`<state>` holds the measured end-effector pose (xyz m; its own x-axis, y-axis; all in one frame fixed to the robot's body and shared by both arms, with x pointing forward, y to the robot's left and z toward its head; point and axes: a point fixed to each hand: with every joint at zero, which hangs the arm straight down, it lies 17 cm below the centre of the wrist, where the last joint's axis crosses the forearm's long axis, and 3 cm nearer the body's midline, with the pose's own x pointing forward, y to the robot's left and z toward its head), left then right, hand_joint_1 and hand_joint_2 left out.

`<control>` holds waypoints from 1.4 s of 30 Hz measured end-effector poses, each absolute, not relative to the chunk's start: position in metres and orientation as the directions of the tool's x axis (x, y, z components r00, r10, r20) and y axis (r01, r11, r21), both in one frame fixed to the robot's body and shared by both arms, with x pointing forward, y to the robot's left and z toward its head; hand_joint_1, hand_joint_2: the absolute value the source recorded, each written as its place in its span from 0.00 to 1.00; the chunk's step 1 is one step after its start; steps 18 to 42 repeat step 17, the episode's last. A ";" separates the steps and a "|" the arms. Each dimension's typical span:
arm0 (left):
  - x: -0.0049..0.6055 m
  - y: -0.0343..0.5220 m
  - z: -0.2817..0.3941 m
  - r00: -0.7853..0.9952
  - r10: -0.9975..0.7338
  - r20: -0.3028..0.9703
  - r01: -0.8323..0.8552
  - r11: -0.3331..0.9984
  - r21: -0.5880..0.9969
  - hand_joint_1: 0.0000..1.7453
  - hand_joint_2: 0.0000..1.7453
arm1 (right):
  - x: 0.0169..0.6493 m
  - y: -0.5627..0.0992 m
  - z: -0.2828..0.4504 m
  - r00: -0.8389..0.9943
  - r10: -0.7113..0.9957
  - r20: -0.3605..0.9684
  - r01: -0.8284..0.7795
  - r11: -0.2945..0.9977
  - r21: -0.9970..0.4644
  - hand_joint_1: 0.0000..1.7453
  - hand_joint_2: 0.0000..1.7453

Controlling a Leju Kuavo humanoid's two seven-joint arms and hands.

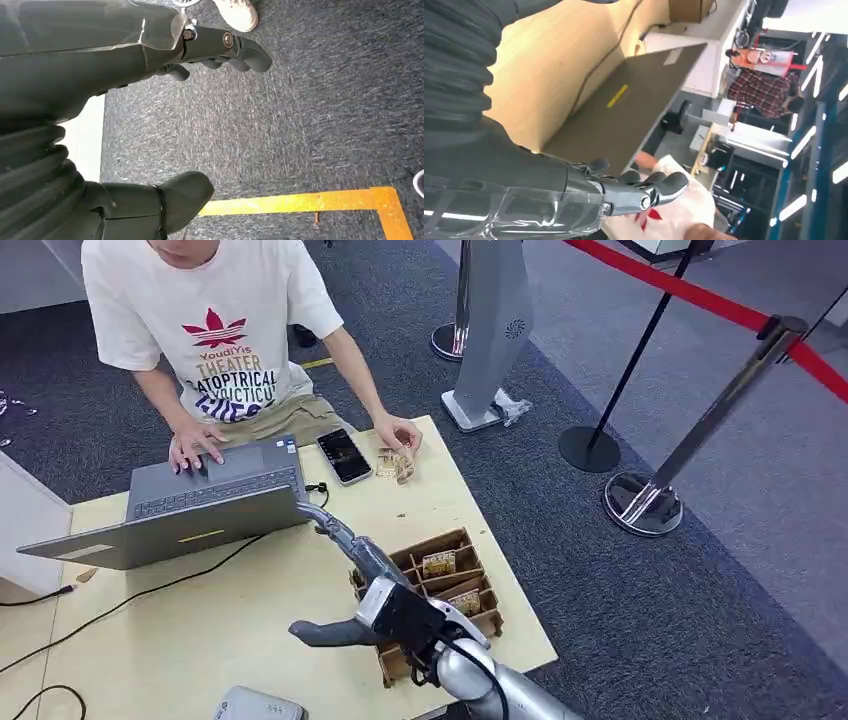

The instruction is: Pass the card to the sensor for recognition and then transmit it.

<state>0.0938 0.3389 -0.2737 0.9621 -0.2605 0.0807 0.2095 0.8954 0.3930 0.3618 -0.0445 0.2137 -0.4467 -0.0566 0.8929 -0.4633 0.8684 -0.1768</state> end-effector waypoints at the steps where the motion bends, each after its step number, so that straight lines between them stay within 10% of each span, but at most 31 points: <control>1: 0.093 0.340 -0.274 0.964 -0.254 0.081 0.203 0.896 0.395 0.00 1.00 | 0.359 -0.044 0.209 -0.433 -0.059 0.899 -0.470 0.866 -0.170 0.00 1.00; 42: 0.088 0.343 -0.274 0.978 -0.192 0.081 0.145 0.906 0.398 0.00 1.00 | 0.349 -0.028 0.178 -0.337 -0.084 0.938 -0.532 0.839 -0.116 0.00 1.00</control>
